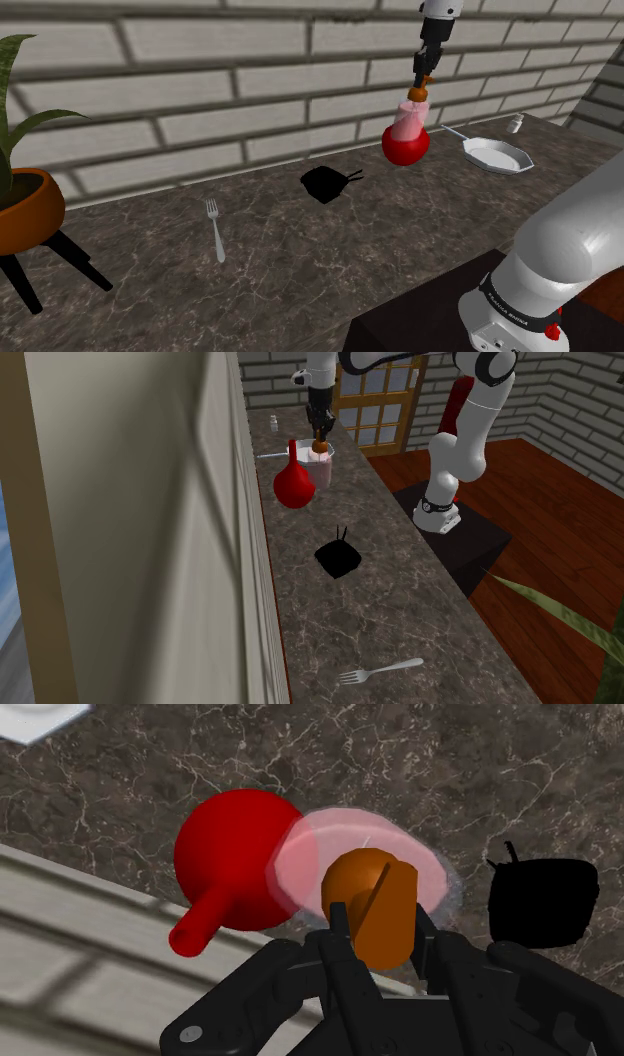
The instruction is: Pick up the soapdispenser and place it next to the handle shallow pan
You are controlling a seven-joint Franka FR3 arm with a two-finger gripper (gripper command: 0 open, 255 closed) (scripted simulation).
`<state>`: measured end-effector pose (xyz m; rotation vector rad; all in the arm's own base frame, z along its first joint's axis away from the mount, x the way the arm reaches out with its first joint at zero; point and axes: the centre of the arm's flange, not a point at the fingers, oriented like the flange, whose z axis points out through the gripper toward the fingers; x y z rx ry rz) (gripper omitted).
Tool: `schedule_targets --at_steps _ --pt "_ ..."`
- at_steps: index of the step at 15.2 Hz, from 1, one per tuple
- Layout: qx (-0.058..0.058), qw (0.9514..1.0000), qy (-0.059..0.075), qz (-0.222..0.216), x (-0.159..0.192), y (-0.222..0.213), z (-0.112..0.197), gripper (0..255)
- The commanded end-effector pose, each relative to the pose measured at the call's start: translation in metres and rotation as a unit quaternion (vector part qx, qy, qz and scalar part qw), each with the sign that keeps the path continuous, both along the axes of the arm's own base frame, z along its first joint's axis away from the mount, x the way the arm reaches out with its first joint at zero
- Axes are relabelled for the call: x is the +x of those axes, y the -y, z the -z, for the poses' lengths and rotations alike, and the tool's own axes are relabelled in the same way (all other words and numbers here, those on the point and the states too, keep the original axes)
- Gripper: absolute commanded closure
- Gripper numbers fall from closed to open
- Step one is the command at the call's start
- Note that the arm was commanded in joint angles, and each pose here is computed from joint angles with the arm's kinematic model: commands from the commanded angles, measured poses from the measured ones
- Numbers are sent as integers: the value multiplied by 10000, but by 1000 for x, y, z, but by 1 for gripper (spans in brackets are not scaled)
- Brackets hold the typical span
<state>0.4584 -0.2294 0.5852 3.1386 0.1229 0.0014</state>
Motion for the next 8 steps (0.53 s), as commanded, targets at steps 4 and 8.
schedule_targets --at_steps 4,8 --pt "2 10000 2 -8 -50 45 -11 255" --pt "2 10000 2 -8 -87 81 -21 255"
